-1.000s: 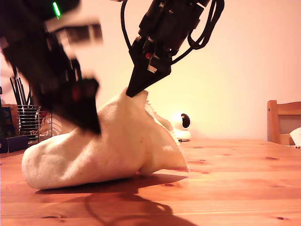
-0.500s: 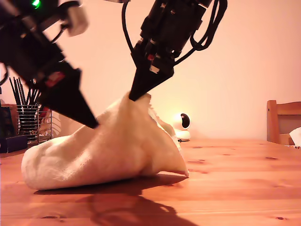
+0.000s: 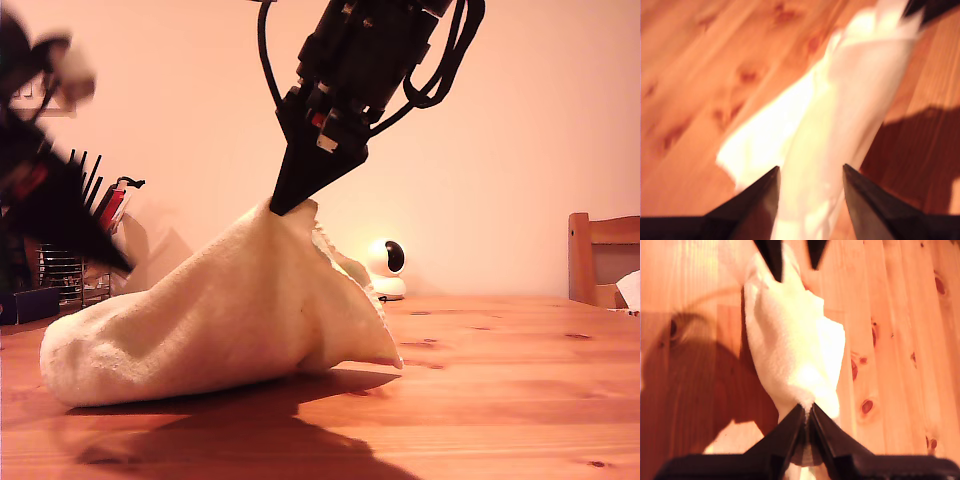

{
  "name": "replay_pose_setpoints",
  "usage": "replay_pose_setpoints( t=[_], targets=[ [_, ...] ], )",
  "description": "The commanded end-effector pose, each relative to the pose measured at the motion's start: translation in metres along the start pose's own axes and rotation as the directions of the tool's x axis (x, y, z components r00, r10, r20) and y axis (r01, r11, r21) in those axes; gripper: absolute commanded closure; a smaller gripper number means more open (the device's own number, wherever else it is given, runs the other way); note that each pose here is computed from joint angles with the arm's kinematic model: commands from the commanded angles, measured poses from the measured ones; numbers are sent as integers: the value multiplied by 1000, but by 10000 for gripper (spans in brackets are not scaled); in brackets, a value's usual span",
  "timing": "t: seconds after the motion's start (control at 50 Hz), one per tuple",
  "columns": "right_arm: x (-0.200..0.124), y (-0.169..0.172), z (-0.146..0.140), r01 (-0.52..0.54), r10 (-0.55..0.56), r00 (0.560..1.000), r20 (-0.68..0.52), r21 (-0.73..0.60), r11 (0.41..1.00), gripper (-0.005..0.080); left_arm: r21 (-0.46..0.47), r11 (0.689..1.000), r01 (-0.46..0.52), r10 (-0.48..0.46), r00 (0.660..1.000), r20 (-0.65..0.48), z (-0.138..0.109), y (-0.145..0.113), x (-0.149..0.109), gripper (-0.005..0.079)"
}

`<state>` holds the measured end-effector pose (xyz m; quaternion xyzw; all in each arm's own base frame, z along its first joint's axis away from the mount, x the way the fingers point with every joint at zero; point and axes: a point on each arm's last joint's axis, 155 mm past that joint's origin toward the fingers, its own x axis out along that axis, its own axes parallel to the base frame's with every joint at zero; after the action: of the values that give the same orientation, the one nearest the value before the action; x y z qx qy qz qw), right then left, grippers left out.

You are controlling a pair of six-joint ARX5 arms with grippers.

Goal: Fold the tea towel in front of you. After folding it, place it to the left side.

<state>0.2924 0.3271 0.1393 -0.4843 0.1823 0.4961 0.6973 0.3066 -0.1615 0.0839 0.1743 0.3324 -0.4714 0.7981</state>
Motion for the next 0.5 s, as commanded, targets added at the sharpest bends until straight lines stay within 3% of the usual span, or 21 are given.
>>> replay_pose_setpoints(
  t=[0.0,0.24,0.48],
  targets=[
    [3,0,2,-5,5,1000,7,2,1000,763,-15,1000,14,-14,1000,-6,-7,0,1,403],
    [3,3,5,-21,21,999,27,13,1000,763,-64,998,16,-17,1000,-21,-22,11,2,400],
    [3,4,5,-23,22,999,25,20,1000,763,-127,989,70,-79,994,-70,-46,8,20,401]
  ],
)
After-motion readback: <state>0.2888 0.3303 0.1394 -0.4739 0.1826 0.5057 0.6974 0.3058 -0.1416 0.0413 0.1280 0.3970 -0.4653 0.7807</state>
